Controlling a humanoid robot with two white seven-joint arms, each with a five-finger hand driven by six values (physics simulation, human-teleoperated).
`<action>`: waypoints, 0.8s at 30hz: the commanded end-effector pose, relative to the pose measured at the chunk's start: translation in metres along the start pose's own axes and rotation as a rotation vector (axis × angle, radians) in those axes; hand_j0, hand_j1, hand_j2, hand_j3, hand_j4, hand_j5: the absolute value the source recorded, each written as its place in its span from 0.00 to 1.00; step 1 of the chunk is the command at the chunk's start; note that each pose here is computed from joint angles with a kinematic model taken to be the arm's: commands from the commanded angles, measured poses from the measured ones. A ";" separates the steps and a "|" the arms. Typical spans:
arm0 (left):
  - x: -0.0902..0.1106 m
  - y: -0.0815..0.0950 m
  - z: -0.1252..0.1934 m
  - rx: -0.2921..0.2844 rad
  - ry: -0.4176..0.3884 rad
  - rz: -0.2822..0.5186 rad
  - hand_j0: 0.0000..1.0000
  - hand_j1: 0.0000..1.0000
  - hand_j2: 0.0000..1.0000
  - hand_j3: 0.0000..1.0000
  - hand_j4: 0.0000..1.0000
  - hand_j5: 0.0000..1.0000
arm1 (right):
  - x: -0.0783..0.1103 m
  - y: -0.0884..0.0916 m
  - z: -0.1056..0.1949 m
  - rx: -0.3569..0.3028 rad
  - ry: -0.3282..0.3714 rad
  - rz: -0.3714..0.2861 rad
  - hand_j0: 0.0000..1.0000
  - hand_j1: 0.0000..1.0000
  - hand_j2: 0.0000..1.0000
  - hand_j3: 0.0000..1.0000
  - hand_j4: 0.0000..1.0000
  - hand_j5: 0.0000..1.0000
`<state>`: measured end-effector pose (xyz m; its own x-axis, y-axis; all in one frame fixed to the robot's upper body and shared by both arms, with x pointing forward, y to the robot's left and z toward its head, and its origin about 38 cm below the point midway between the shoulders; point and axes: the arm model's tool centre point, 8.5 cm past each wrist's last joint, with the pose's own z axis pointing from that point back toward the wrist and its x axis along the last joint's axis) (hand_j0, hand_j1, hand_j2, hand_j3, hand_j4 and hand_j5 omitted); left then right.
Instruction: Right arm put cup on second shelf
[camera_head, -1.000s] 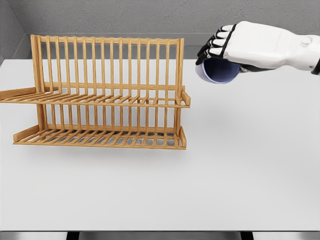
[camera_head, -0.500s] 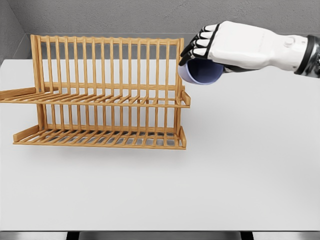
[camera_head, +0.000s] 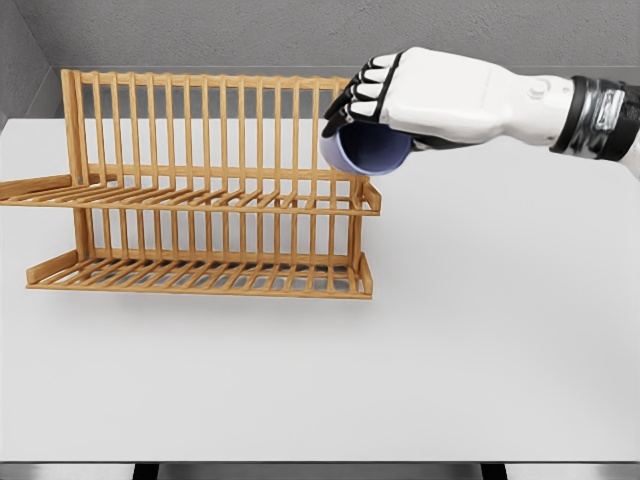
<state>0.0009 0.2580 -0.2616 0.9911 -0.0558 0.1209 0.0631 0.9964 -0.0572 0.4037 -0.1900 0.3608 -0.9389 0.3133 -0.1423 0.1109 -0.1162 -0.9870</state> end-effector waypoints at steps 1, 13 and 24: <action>0.000 0.000 0.000 0.000 0.000 0.001 1.00 1.00 1.00 1.00 1.00 1.00 | 0.001 0.001 -0.004 -0.006 -0.004 -0.009 0.65 0.65 0.65 0.65 0.65 0.65; 0.000 0.000 0.000 0.000 0.000 0.000 1.00 1.00 1.00 1.00 1.00 1.00 | 0.001 0.013 -0.031 0.028 0.052 -0.020 0.65 0.65 0.65 0.65 0.65 0.65; 0.000 0.000 0.000 0.000 0.000 0.001 1.00 1.00 1.00 1.00 1.00 1.00 | 0.006 0.021 -0.055 0.059 0.064 -0.028 0.65 0.65 0.65 0.65 0.65 0.65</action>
<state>0.0009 0.2580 -0.2616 0.9911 -0.0555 0.1209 0.0628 0.9964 -0.0572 0.4170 -0.1437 0.3398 -0.9197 0.3697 -0.1323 0.0788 -0.1564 -0.9845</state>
